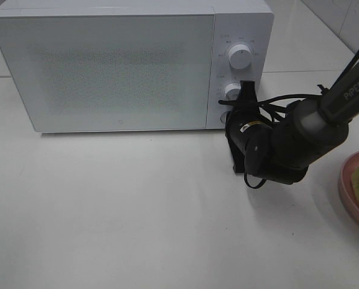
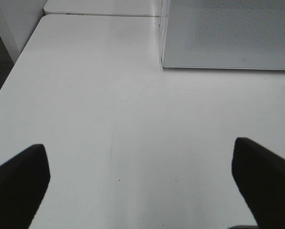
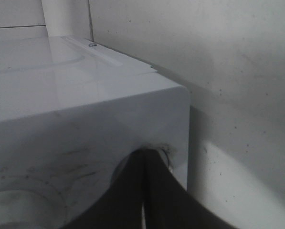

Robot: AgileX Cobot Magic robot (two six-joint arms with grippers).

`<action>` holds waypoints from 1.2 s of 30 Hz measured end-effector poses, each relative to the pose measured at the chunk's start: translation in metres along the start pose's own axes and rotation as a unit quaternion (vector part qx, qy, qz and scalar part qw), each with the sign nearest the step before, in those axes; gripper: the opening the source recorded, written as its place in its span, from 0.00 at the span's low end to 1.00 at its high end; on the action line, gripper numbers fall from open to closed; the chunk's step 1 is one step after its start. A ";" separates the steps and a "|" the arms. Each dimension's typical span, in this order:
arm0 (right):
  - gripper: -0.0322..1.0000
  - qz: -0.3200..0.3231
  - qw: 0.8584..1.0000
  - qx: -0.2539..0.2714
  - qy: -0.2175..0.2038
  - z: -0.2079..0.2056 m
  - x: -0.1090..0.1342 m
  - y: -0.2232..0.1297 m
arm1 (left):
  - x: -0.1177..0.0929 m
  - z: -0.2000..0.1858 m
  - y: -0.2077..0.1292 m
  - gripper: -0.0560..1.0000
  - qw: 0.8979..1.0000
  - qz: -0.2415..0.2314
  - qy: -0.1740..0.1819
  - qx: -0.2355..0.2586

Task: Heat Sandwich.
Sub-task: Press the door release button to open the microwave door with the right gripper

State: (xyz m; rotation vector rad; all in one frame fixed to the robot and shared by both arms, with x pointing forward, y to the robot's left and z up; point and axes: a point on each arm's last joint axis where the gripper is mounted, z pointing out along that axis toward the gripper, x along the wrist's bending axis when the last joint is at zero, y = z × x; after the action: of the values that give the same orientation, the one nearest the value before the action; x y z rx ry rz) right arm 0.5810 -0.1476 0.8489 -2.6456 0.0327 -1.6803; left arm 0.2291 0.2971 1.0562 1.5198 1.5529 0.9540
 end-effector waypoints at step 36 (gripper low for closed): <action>0.03 0.016 1.000 -0.011 -0.005 0.017 0.000 -0.014 | 0.000 0.000 0.000 0.96 1.000 0.000 0.000 0.000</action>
State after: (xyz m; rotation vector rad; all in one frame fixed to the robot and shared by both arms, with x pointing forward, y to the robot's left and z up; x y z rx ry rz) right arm 0.5964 -0.1341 0.8421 -2.6545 0.0926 -1.6671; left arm 0.2291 0.2971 1.0562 1.5198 1.5529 0.9540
